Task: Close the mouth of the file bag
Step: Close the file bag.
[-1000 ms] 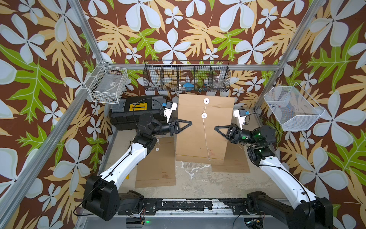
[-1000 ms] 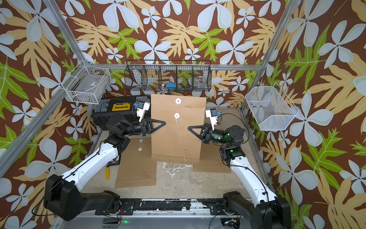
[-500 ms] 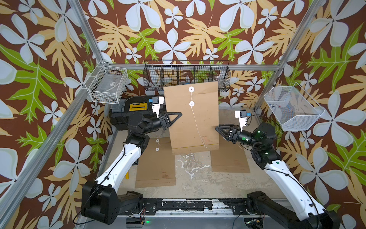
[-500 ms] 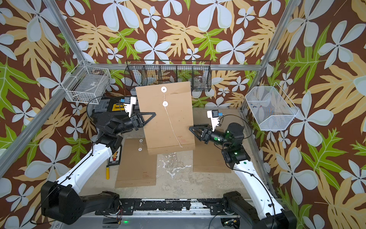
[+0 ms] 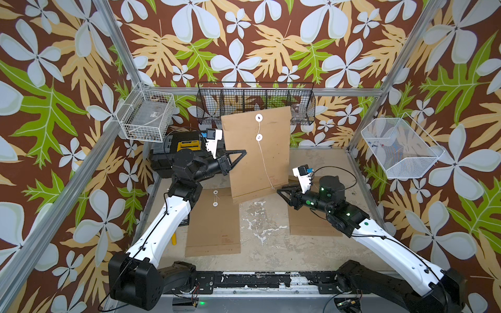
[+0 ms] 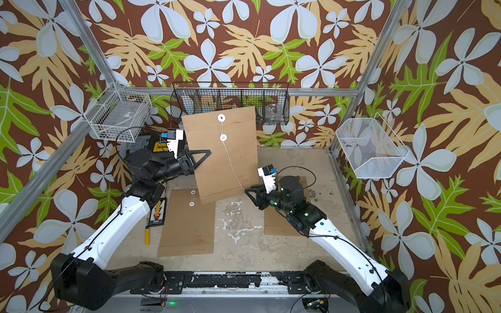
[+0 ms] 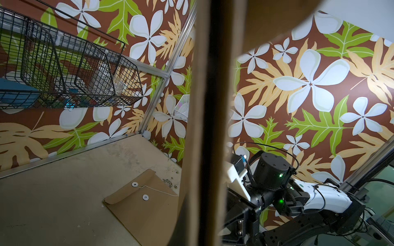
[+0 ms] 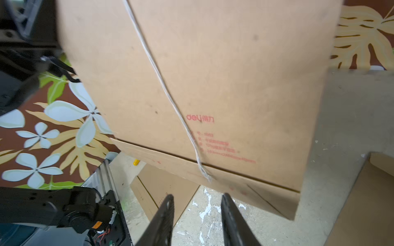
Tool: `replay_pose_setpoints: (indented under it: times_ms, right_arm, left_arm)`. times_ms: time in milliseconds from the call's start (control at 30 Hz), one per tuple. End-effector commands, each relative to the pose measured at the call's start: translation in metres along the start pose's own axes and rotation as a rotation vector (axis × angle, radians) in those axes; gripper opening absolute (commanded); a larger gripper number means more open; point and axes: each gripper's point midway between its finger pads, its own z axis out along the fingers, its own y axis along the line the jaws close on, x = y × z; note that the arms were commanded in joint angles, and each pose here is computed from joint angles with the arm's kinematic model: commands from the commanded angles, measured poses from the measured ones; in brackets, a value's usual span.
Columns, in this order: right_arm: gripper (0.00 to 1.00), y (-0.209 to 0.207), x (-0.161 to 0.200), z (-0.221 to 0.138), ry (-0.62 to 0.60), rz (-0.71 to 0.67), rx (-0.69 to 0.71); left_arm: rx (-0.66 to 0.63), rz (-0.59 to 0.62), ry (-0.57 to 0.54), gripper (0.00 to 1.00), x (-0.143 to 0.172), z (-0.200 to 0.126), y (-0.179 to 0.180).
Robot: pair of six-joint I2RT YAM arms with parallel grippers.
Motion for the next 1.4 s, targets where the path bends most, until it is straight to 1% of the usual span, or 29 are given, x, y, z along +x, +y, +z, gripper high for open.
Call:
replay_pose_setpoints:
  times_ms: [0, 133, 333, 533, 867, 1000, 1167, 1367]
  right_arm:
    - [0.38, -0.004, -0.014, 0.011, -0.053, -0.077, 0.059]
    - [0.38, -0.002, -0.021, 0.022, -0.076, -0.085, 0.049]
    - [0.35, 0.003, -0.025, 0.03, -0.106, -0.099, 0.048]
    - [0.35, 0.01, -0.025, 0.034, -0.139, -0.063, 0.017]
    - [0.29, 0.001, -0.03, 0.039, -0.217, -0.002, 0.073]
    - [0.3, 0.006, -0.031, 0.045, -0.244, -0.005, 0.114]
    - [0.3, 0.005, -0.034, 0.045, -0.283, 0.029, 0.143]
    - [0.28, 0.001, -0.034, 0.049, -0.286, 0.049, 0.17]
  left_arm:
    - [0.028, 0.013, -0.012, 0.0, -0.005, 0.0, -0.013]
    - [0.05, 0.011, -0.007, 0.0, -0.004, 0.002, -0.025]
    - [0.07, 0.016, 0.006, 0.0, -0.002, 0.005, -0.037]
    - [0.083, 0.019, 0.014, 0.0, -0.001, 0.009, -0.044]
    - [0.098, 0.018, 0.012, 0.0, -0.001, 0.013, -0.053]
    - [0.103, 0.016, 0.014, 0.0, 0.0, 0.015, -0.054]
    - [0.108, 0.016, 0.013, 0.0, 0.001, 0.015, -0.058]
    - [0.114, 0.018, 0.013, 0.0, 0.0, 0.015, -0.061]
